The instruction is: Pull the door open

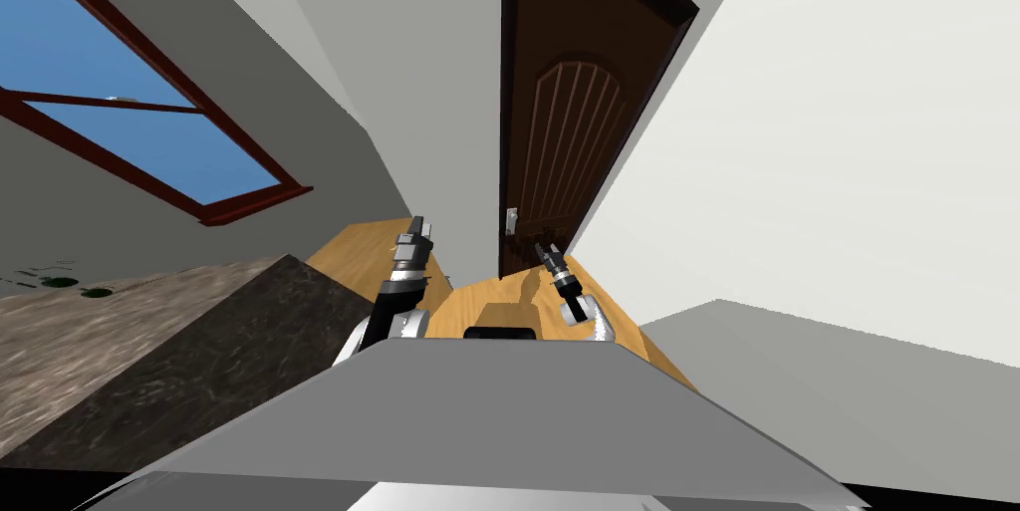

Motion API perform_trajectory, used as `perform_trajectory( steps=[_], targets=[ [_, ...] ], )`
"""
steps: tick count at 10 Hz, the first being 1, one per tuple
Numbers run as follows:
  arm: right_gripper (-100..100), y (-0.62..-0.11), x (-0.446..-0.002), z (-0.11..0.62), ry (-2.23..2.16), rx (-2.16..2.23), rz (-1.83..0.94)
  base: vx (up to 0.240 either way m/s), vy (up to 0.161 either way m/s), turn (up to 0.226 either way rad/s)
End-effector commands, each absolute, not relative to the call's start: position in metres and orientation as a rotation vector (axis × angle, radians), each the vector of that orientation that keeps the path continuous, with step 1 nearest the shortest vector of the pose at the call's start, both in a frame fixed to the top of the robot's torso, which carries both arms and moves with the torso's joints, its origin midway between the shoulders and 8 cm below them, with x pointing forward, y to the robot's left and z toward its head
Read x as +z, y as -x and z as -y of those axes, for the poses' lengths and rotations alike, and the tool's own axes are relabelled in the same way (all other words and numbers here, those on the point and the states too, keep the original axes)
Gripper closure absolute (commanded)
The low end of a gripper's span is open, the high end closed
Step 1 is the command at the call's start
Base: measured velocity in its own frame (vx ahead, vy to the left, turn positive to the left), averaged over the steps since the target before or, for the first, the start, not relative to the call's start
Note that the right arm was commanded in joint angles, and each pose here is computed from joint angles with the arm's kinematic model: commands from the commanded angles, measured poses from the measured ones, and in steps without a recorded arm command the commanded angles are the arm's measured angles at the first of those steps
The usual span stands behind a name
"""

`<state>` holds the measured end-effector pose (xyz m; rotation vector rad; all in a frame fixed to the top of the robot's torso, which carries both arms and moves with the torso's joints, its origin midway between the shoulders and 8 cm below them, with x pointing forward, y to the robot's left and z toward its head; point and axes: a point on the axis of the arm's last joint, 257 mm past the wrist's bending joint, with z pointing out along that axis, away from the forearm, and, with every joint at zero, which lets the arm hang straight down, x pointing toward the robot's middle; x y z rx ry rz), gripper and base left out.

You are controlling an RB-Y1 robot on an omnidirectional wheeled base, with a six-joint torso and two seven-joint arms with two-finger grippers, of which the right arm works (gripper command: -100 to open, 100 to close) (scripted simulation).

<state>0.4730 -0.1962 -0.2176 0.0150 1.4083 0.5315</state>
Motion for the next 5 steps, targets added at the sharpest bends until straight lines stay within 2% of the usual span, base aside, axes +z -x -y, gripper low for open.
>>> perform_trajectory(
  steps=[1,3,5],
  targets=[
    [-100,-0.474,-0.23,0.192,0.04,0.491,-1.435,0.145,0.092,-0.067],
    [-100,-0.477,-0.246,0.187,0.106,0.446,-1.466,0.209,0.108,-0.057],
    [-100,-0.48,-0.261,0.183,0.166,0.406,-1.492,0.177,0.066,-0.047]
  ],
)
